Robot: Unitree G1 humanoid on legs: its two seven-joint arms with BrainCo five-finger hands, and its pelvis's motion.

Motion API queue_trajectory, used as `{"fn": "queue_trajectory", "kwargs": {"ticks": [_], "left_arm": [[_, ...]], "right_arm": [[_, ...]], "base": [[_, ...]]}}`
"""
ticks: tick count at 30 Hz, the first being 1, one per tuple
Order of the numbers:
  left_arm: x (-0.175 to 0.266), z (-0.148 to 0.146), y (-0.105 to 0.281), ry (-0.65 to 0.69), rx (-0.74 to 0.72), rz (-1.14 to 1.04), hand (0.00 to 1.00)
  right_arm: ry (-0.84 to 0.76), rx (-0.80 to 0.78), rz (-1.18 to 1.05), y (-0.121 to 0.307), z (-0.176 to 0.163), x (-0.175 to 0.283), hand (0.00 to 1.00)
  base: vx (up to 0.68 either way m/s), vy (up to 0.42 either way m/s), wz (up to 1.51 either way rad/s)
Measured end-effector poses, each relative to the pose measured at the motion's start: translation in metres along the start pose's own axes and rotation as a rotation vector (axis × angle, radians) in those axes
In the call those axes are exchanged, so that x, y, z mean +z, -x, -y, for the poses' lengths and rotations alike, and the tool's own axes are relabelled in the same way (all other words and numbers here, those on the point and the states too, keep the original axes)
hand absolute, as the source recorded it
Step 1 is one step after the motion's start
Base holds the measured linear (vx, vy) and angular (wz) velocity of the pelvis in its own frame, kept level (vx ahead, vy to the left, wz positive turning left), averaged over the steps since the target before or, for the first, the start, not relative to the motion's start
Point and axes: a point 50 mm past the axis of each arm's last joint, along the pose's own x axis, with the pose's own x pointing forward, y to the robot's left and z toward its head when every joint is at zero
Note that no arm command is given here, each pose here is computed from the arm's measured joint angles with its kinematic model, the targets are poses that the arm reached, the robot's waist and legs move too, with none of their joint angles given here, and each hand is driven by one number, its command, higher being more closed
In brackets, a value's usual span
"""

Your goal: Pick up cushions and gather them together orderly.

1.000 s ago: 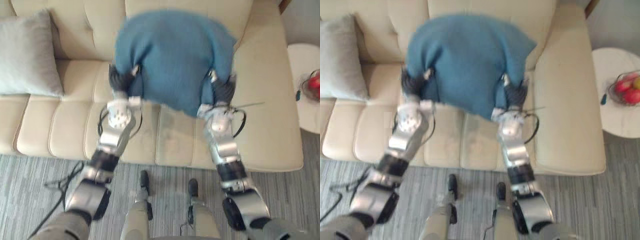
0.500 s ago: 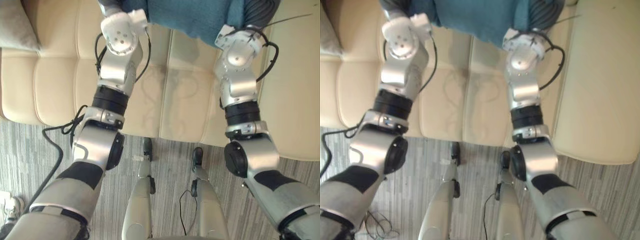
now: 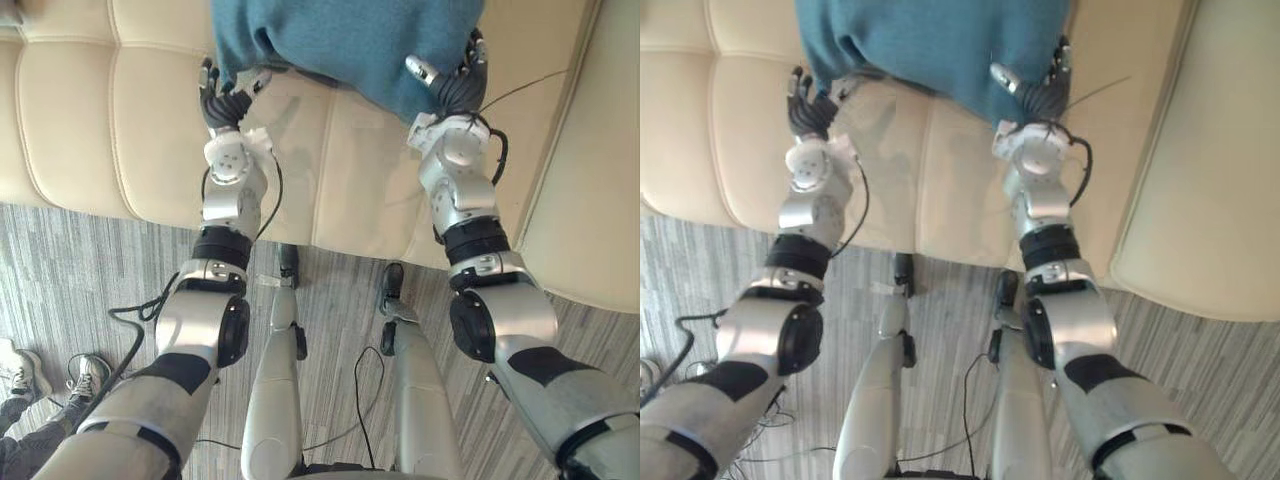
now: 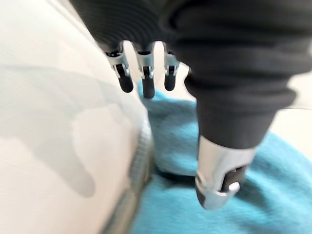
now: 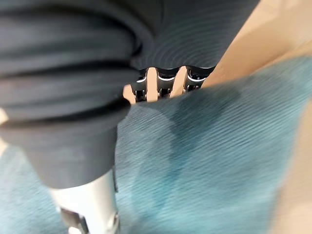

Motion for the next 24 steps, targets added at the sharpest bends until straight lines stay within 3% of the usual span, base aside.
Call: {"fn": "queue_trajectory", "kwargs": {"ticks": [6, 12, 17, 20, 24], "left_arm": [[-0.01, -0.04, 0.003, -0.016, 0.051, 0.004, 0.0], [-0.046, -0.107, 0.047, -0.072, 0.084, 0.02, 0.0], [-0.159, -0.154, 0.145, -0.092, 0.151, -0.415, 0.0], [-0.207, -0.173, 0.211, -0.118, 0.175, -0.68, 0.0], [-0.239, -0.198, 0.282, -0.144, 0.241, -0.947, 0.0]], "right_arm": [[0.004, -0.042, -0.065, 0.016, 0.036, -0.036, 0.0], [0.074, -0.056, -0.166, 0.081, 0.093, -0.098, 0.0], [0.13, -0.021, -0.562, 0.189, 0.127, -0.189, 0.0], [0.118, -0.043, -0.794, 0.252, 0.143, -0.224, 0.0], [0.095, -0.1, -1.02, 0.311, 0.16, -0.249, 0.0]], "base": [[-0.06, -0.027, -0.12], [0.0, -0.017, -0.15], [0.17, -0.018, -0.11], [0.17, -0.011, -0.05], [0.12, -0.005, -0.09]]}}
